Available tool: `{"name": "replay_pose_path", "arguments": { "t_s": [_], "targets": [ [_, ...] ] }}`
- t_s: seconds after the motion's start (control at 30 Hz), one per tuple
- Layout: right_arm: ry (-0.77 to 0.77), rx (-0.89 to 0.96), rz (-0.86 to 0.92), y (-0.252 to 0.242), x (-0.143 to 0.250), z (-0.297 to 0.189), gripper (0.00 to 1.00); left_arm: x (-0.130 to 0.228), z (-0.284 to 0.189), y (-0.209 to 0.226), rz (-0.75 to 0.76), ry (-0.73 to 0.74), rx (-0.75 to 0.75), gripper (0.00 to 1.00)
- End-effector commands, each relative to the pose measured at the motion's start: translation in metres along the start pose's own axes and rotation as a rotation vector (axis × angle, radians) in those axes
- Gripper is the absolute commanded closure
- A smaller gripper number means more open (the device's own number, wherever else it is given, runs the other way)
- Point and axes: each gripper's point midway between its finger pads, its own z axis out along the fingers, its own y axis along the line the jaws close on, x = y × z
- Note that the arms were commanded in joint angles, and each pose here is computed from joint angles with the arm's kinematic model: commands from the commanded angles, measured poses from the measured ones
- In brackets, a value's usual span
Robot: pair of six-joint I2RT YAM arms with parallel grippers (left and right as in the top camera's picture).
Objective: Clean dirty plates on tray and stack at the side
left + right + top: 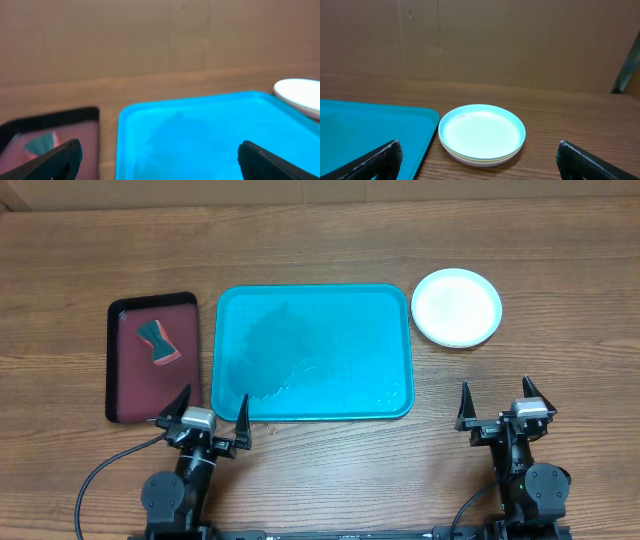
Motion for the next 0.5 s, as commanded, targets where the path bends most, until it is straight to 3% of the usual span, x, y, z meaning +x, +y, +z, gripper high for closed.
{"name": "replay_pose_path", "arguments": {
  "t_s": [0.0, 0.47],
  "targets": [
    [-0.004, 0.008, 0.000, -0.0018, 0.0018, 0.0001, 0.00, 0.0002, -0.0006, 0.0020, 0.008, -0.005, -0.006, 0.01],
    [-0.004, 0.008, 0.000, -0.0018, 0.0018, 0.0001, 0.00, 0.0005, -0.0007, 0.0040, 0.013, -0.003, -0.018, 0.00]
  ]
}}
